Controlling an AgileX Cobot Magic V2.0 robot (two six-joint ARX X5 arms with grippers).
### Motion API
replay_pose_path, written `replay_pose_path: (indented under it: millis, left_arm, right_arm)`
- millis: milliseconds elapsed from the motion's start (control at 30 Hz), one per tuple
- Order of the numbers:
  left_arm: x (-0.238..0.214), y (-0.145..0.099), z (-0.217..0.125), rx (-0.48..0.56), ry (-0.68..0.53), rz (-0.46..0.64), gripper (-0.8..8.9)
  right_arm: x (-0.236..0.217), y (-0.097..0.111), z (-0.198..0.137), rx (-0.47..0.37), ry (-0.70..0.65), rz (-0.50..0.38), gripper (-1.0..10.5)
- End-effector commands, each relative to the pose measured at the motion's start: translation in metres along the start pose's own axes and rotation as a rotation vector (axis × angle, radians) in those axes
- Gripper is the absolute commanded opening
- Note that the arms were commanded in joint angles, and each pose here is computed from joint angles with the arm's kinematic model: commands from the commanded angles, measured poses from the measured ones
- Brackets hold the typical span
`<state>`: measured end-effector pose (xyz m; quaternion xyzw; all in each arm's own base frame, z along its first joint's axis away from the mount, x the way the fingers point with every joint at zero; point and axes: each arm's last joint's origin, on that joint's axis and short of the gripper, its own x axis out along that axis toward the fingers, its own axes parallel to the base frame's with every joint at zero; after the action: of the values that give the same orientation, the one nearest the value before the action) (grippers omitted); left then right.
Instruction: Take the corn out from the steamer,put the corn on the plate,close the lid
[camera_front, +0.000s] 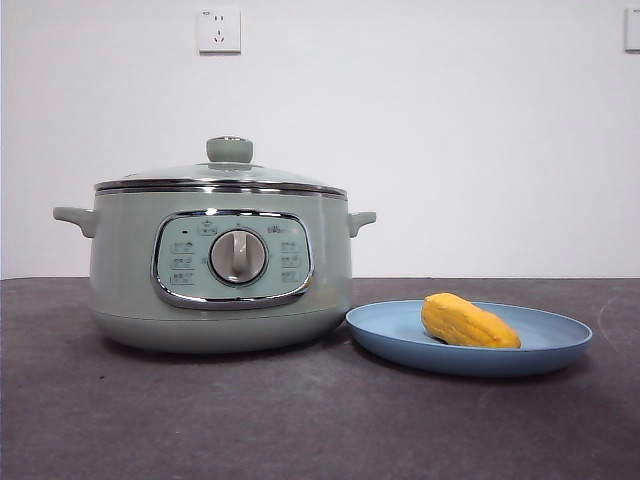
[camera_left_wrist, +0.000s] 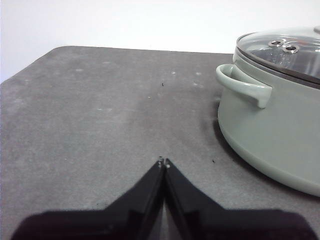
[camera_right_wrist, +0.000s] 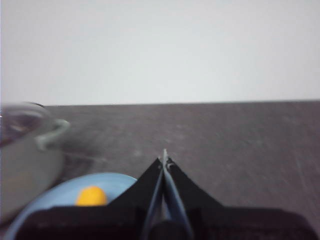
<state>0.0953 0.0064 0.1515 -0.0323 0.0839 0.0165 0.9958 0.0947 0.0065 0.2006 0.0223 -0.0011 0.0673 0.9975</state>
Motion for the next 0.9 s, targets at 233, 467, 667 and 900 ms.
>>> replay_pose_path:
  millis: [233, 467, 667, 900]
  left_arm:
    - [0.001, 0.001, -0.004, -0.005, 0.008, 0.005, -0.03]
    - [0.001, 0.001, -0.004, -0.005, 0.008, 0.005, -0.03]
    - [0.001, 0.001, -0.004, -0.005, 0.008, 0.005, -0.03]
    - [0.001, 0.001, -0.004, -0.005, 0.008, 0.005, -0.03]
  right_arm:
    - [0.002, -0.002, -0.036, 0.077, 0.025, -0.031, 0.0]
    - [0.001, -0.003, -0.053, 0.114, 0.176, -0.047, 0.0]
    - [0.001, -0.003, -0.053, 0.153, 0.173, -0.059, 0.0]
    - [0.001, -0.003, -0.052, 0.153, 0.173, -0.06, 0.0]
